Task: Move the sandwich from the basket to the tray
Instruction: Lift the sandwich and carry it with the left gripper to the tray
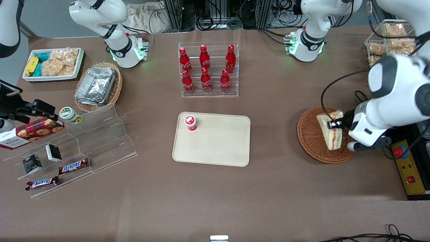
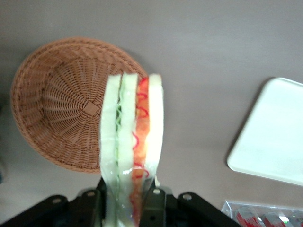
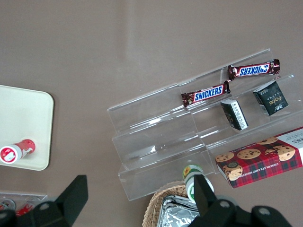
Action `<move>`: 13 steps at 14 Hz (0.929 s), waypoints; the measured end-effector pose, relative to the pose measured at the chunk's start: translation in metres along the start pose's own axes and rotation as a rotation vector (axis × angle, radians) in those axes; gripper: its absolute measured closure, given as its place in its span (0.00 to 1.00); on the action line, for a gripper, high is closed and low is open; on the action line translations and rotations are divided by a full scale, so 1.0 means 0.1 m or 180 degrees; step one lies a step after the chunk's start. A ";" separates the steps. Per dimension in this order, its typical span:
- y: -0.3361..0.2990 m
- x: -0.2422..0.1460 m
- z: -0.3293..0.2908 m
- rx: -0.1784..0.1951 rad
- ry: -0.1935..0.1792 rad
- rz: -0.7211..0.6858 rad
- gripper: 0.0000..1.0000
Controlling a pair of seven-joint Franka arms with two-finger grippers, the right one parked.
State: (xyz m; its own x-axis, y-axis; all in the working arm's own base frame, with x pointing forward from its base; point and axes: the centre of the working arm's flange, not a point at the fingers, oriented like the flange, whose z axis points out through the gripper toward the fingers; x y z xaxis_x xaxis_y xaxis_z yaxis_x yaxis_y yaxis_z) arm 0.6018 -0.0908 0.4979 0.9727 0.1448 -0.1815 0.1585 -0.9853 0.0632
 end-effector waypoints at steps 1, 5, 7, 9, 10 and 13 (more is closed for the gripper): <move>0.20 -0.11 -0.26 0.0001 0.0047 0.0085 0.71; 1.16 -0.56 -0.65 -0.0001 0.0206 0.0445 0.71; 1.73 -0.81 -0.60 -0.0001 0.0244 0.0581 0.71; 2.30 -0.95 -0.40 -0.0051 0.0321 0.0667 0.70; 2.54 -0.98 -0.23 -0.0075 0.0343 0.0687 0.70; 3.12 -0.95 0.47 -0.0104 0.0339 0.0764 0.70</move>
State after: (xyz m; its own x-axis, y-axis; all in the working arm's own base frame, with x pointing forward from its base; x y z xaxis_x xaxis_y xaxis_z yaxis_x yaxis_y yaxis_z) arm 0.5512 -0.4160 0.4887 0.9952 -0.0825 -0.0532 -0.0754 -0.9894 0.1241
